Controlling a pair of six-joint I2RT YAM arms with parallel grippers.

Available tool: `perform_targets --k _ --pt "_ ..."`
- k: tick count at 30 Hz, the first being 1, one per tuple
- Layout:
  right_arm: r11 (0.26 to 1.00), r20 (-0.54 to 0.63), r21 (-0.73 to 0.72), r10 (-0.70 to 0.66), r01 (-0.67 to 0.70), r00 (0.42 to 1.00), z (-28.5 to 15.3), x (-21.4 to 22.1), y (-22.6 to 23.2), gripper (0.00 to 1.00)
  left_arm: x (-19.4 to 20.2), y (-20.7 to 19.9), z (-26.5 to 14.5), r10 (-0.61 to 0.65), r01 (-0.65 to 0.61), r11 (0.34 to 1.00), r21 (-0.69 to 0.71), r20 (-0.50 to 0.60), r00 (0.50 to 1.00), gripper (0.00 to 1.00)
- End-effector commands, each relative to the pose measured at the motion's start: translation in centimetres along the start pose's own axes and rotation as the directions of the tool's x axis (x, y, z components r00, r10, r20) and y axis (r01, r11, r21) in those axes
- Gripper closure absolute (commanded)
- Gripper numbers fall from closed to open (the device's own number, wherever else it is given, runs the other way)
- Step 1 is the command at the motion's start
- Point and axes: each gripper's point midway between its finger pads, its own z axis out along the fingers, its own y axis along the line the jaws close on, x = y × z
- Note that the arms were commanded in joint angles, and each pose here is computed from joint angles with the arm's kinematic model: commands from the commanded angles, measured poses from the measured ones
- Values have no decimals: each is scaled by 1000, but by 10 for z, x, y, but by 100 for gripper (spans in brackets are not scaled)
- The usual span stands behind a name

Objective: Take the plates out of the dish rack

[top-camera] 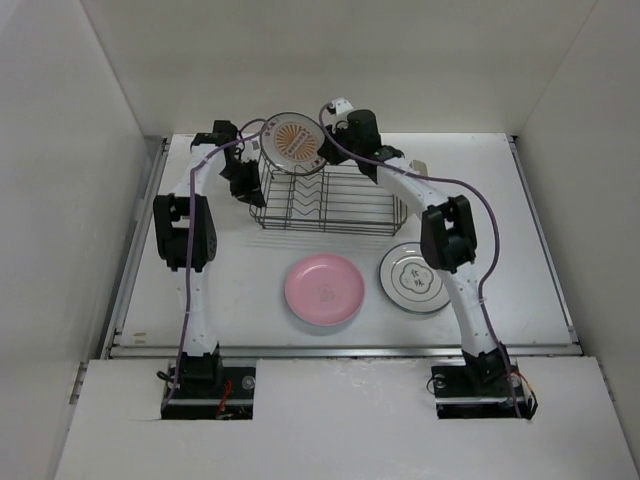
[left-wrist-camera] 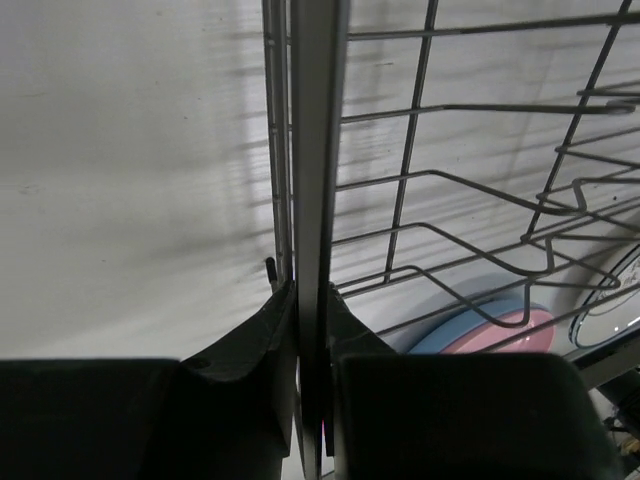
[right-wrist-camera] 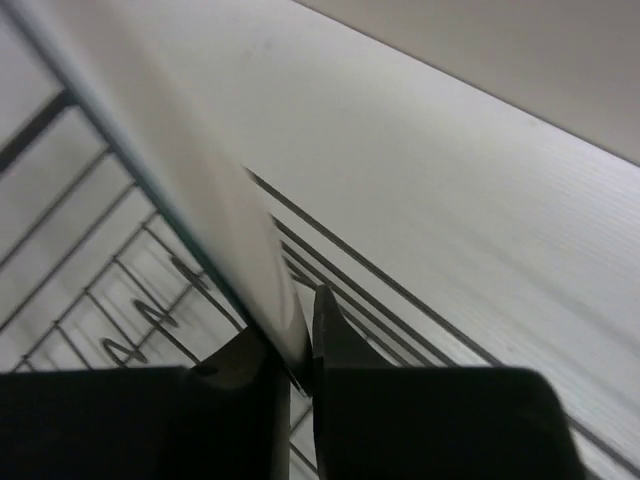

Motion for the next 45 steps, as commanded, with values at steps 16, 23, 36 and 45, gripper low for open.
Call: perform_targets --k 16,23,36,45 --pt "933 561 203 137 -296 817 -133 -208 -34 100 27 1 18 -170 177 983 58 -110 979 100" --pt "938 445 169 201 -302 873 -211 -188 -12 100 23 -14 14 -224 239 960 147 -110 968 100" --pt "690 38 270 689 -672 723 -377 87 19 100 14 -10 11 -179 190 974 120 -101 979 100" --pt "375 161 440 861 -816 483 -415 198 12 100 2 -24 -22 -39 39 997 70 -7 999 59"
